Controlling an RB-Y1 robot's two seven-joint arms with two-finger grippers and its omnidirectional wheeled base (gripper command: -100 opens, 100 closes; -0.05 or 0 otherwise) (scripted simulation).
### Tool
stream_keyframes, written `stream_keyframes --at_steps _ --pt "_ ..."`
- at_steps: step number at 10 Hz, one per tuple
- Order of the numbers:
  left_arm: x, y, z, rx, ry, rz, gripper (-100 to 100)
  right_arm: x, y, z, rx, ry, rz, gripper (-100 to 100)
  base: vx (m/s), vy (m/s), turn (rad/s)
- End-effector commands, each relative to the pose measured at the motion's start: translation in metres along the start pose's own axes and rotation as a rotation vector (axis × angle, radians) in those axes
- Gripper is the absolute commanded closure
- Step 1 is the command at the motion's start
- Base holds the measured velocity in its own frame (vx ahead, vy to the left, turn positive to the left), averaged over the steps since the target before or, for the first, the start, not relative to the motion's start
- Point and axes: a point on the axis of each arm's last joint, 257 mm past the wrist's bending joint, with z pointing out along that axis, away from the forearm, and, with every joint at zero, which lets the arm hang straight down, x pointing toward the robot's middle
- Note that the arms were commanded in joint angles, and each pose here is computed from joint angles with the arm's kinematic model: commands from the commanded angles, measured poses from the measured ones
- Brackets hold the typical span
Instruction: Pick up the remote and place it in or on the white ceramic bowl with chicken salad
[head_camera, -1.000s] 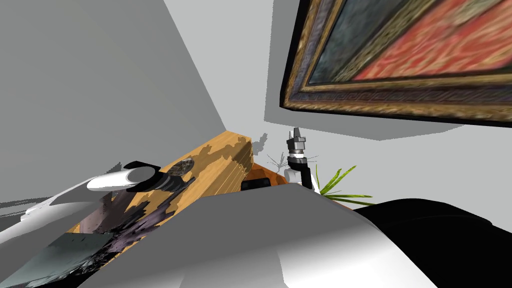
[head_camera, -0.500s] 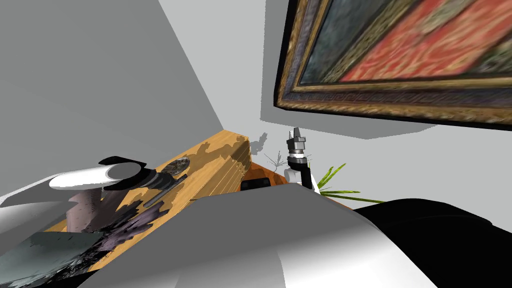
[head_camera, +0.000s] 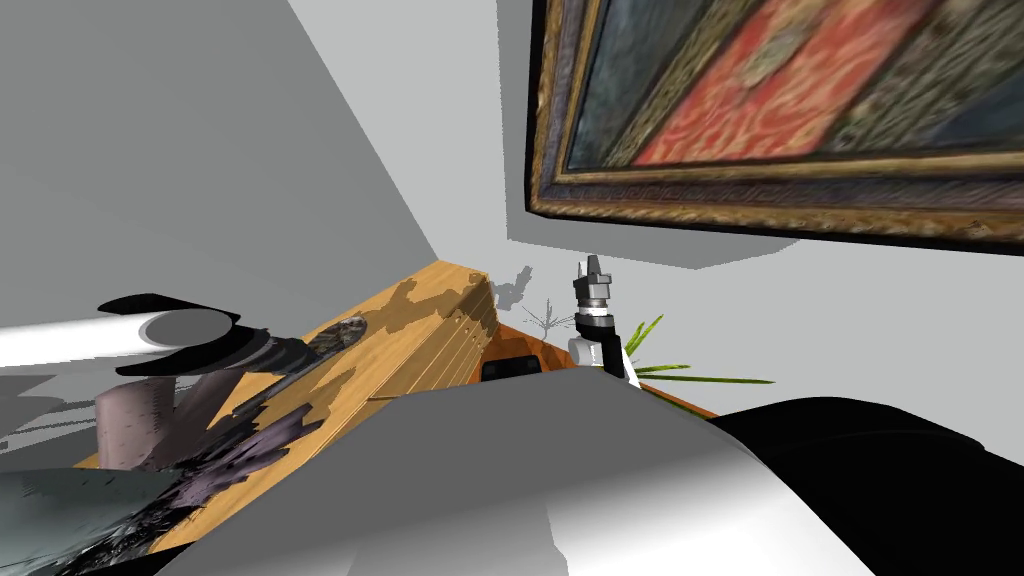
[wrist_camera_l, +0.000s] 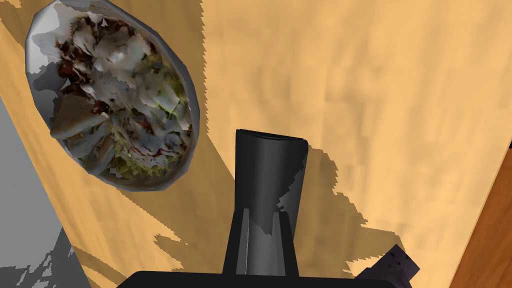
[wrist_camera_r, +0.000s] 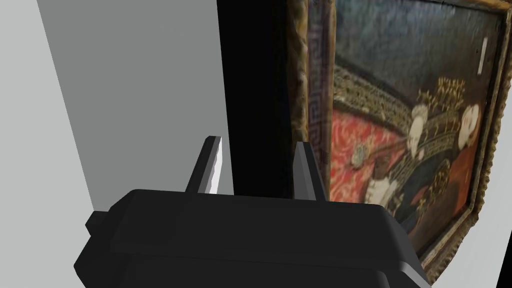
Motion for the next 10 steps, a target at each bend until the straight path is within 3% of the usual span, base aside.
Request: stream_keyframes --at_steps 1,3,5,7,10 --pt "-0.006 -0.007 -0.011 0.019 -0.01 -0.012 100 0.0 0.0 0.0 0.0 0.0 0.0 0 -0.035 -0.034 -0.086" --pt "-0.021 -0.029 -0.031 0.056 -0.041 -0.052 100 0.0 0.0 0.0 0.0 0.0 0.0 0 -0.022 -0.013 -0.131" --pt "-0.026 -0.035 -0.037 0.064 -0.053 -0.067 100 0.0 0.0 0.0 0.0 0.0 0.0 0 -0.011 0.007 -0.063" --pt "-0.047 -0.049 -0.053 0.074 -0.099 -0.131 100 0.0 0.0 0.0 0.0 0.0 0.0 0 -0.013 0.044 -0.216" --pt "-0.072 -0.046 -0.055 0.04 -0.157 -0.211 100 0.0 0.0 0.0 0.0 0.0 0.0 0 0.016 0.109 -0.189"
